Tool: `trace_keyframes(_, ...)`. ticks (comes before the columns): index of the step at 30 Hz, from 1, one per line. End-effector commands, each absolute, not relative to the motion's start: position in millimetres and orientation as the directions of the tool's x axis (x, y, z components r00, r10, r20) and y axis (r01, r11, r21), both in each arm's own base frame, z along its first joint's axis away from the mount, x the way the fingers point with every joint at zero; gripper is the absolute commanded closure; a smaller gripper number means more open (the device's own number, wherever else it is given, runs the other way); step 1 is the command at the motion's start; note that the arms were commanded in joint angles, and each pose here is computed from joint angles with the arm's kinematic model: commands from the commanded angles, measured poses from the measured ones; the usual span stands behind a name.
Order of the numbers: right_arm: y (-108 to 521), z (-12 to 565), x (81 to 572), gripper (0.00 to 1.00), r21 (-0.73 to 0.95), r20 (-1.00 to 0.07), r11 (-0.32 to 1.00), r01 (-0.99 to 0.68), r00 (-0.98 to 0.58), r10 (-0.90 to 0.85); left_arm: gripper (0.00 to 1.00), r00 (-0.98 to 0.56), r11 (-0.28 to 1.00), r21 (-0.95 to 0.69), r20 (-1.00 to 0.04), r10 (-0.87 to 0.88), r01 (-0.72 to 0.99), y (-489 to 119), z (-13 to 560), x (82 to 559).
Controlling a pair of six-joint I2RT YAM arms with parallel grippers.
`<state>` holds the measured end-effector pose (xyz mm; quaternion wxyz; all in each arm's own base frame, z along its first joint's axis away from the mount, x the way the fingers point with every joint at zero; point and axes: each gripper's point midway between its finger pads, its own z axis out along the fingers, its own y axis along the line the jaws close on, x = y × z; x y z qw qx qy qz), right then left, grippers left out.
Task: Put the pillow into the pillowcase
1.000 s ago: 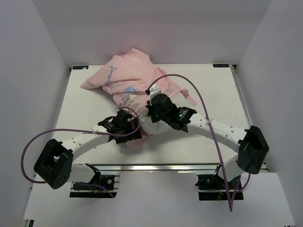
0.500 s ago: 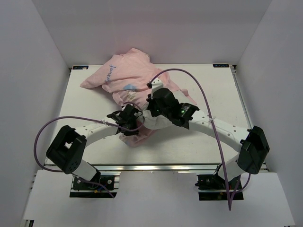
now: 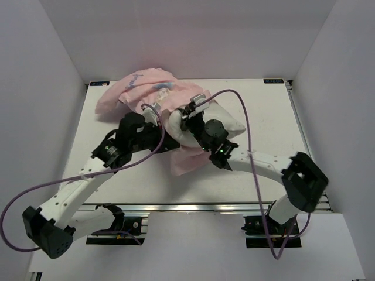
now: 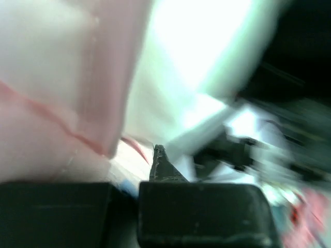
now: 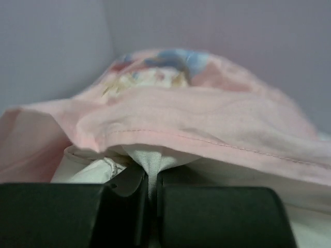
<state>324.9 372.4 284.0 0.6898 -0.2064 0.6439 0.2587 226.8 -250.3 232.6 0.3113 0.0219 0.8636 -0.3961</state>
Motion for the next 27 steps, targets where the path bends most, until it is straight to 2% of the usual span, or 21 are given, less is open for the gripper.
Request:
trace_keyframes(1, 360.4, 372.0, 352.7, 1.00, 0.090, -0.851, 0.892, -0.443, 0.431, 0.299, 1.00, -0.792, 0.298, -0.767, -0.608, -0.056, 0.568, -278.1, 348.4, 152.8)
trace_keyframes(2, 353.9, 401.3, 360.5, 1.00, 0.103, -0.800, 0.926, -0.362, 0.523, 0.294, 1.00, -0.795, 0.258, -0.775, -0.605, -0.041, 0.576, -278.4, 360.1, 144.6)
trace_keyframes(3, 354.9, 400.5, 368.4, 1.00, 0.100, -0.798, 0.947, -0.304, 0.544, 0.259, 1.00, -0.805, 0.229, -0.786, -0.593, -0.020, 0.574, -277.7, 371.6, 135.6)
trace_keyframes(4, 364.2, 371.9, 382.1, 1.00, 0.080, -0.828, 0.970, -0.228, 0.527, 0.192, 1.00, -0.813, 0.233, -0.792, -0.582, -0.009, 0.565, -276.7, 371.9, 133.1)
trace_keyframes(6, 363.9, 376.8, 389.6, 1.00, 0.080, -0.815, 0.988, -0.132, 0.562, 0.141, 1.00, -0.826, 0.237, -0.802, -0.563, 0.009, 0.549, -273.9, 370.0, 126.8)
trace_keyframes(8, 379.4, 339.9, 399.6, 1.00, 0.022, -0.868, 0.994, -0.109, 0.492, 0.073, 1.00, -0.840, 0.179, -0.824, -0.542, 0.030, 0.538, -273.9, 374.8, 114.7)
trace_keyframes(11, 386.2, 305.9, 402.8, 1.00, 0.072, -0.914, 0.985, -0.154, 0.386, 0.127, 1.00, -0.829, 0.146, -0.820, -0.559, 0.004, 0.553, -270.0, 385.0, 107.7)
trace_keyframes(14, 395.8, 278.1, 397.6, 1.00, 0.029, -0.938, 0.978, -0.207, 0.331, 0.098, 1.00, -0.814, 0.132, -0.808, -0.581, -0.020, 0.574, -264.4, 396.3, 101.7)
trace_keyframes(17, 403.2, 258.6, 377.9, 1.00, -0.029, -0.957, 0.956, -0.291, 0.286, 0.058, 1.00, -0.808, 0.192, -0.801, -0.586, -0.061, 0.567, -258.2, 391.7, 106.2)
trace_keyframes(18, 401.8, 268.7, 369.3, 1.00, -0.024, -0.957, 0.944, -0.330, 0.281, 0.073, 1.00, -0.818, 0.216, -0.807, -0.572, -0.057, 0.549, -257.4, 384.7, 107.4)
trace_keyframes(19, 414.1, 251.6, 358.0, 1.00, -0.079, -0.973, 0.907, -0.413, 0.232, 0.021, 1.00, -0.821, 0.232, -0.807, -0.569, -0.058, 0.543, -257.2, 379.5, 109.4)
trace_keyframes(20, 416.3, 234.5, 347.2, 1.00, -0.046, -0.987, 0.878, -0.477, 0.157, 0.033, 1.00, -0.832, 0.273, -0.812, -0.551, -0.065, 0.516, -257.6, 366.3, 116.1)
trace_keyframes(21, 416.8, 248.7, 333.4, 1.00, -0.021, -0.990, 0.842, -0.540, 0.129, 0.058, 1.00, -0.851, 0.316, -0.819, -0.522, -0.060, 0.480, -256.4, 352.7, 118.9)
trace_keyframes(22, 425.7, 224.3, 315.6, 0.99, -0.041, -0.999, 0.768, -0.640, 0.044, -0.017, 0.95, -0.857, 0.349, -0.814, -0.513, -0.057, 0.465, -255.7, 341.9, 122.4)
trace_keyframes(23, 428.4, 214.4, 297.5, 0.75, 0.016, -0.999, 0.711, -0.703, -0.036, -0.013, 0.80, -0.862, 0.396, -0.806, -0.503, -0.068, 0.440, -254.7, 330.4, 129.9)
trace_keyframes(25, 433.0, 222.4, 261.2, 0.58, 0.080, -0.993, 0.577, -0.813, -0.116, -0.026, 0.63, -0.872, 0.450, -0.789, -0.487, -0.044, 0.418, -253.1, 313.1, 134.3)
trace_keyframes(26, 427.0, 204.2, 247.2, 0.46, 0.134, -0.973, 0.557, -0.820, -0.215, -0.081, 0.50, -0.875, 0.468, -0.783, -0.482, -0.039, 0.410, -252.4, 308.0, 136.2)
trace_keyframes(27, 423.4, 212.0, 237.8, 0.42, 0.171, -0.965, 0.538, -0.825, -0.250, -0.075, 0.45, -0.875, 0.500, -0.768, -0.483, -0.044, 0.399, -249.9, 306.1, 140.0)
